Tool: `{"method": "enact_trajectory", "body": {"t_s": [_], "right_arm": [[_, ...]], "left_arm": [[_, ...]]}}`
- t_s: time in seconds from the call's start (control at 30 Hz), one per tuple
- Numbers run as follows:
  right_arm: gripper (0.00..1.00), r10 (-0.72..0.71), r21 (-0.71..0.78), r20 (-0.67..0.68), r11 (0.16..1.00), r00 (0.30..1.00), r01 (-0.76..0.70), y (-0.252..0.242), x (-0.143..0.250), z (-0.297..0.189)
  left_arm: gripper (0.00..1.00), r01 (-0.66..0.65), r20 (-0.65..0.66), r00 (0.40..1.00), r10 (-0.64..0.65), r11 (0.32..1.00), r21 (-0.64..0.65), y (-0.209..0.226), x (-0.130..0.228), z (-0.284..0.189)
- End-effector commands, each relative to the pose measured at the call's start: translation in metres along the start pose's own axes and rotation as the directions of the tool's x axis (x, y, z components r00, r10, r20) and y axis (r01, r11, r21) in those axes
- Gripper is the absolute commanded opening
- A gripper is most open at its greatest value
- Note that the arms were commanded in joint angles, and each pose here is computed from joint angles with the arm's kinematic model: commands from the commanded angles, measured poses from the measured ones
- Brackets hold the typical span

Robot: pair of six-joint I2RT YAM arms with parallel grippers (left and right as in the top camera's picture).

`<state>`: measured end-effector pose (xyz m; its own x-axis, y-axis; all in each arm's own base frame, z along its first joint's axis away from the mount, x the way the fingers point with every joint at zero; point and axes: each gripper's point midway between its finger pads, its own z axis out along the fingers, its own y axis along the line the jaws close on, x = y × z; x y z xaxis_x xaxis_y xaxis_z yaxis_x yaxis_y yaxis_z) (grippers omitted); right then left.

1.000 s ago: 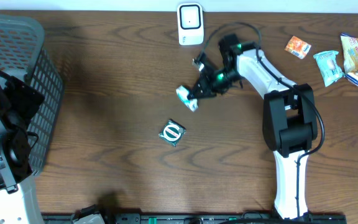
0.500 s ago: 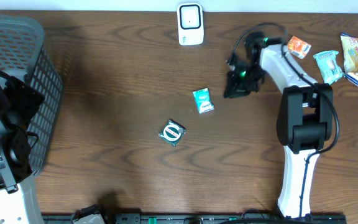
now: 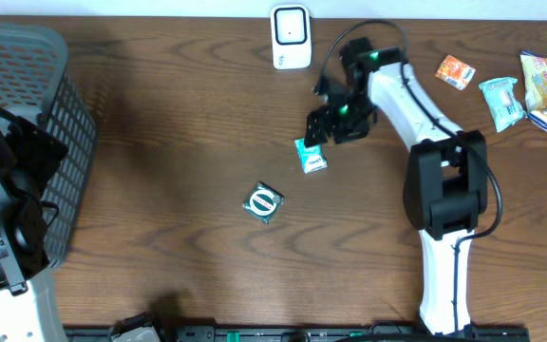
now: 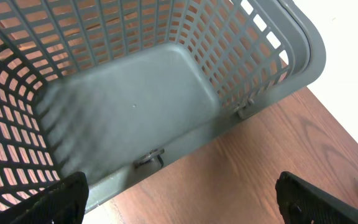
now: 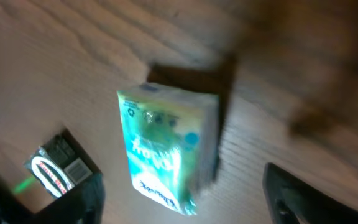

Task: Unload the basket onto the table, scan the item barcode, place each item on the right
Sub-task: 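Raise the green tissue pack to the scanner face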

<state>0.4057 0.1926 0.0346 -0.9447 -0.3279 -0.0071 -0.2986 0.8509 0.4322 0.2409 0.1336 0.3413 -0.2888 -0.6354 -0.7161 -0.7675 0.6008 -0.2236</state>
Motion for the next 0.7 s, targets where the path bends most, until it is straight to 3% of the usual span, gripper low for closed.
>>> {"method": "enact_trajectory", "body": {"t_s": [0.0,0.13,0.23,0.27,0.43,0.67], "right_arm": [[0.57,0.012,-0.029,-0.025,1.000,1.000,-0.012,-0.003,0.010,0.016],[0.44,0.016,-0.068,-0.031,0.998,0.999,-0.019,0.000,0.015,0.026],[0.04,0.022,-0.071,-0.042,0.997,0.999,-0.024,-0.001,0.019,0.028],[0.01,0.024,-0.073,-0.040,0.997,0.999,-0.027,-0.001,0.018,0.028],[0.01,0.020,-0.168,0.012,0.986,1.000,-0.018,0.016,0.002,0.012],[0.01,-0.005,-0.428,0.238,0.897,0.971,0.110,0.053,-0.050,-0.066]], "left_arm": [[0.95,0.010,0.002,1.000,-0.010,1.000,-0.009,0.002,-0.001,0.000],[0.95,0.010,0.002,1.000,-0.010,1.000,-0.009,0.002,-0.001,0.000],[0.95,0.010,0.002,1.000,-0.010,1.000,-0.009,0.002,-0.001,0.000],[0.95,0.010,0.002,1.000,-0.010,1.000,-0.009,0.002,-0.001,0.000],[0.95,0.010,0.002,1.000,-0.010,1.000,-0.009,0.002,-0.001,0.000],[0.95,0.010,0.002,1.000,-0.010,1.000,-0.009,0.002,-0.001,0.000]]}}
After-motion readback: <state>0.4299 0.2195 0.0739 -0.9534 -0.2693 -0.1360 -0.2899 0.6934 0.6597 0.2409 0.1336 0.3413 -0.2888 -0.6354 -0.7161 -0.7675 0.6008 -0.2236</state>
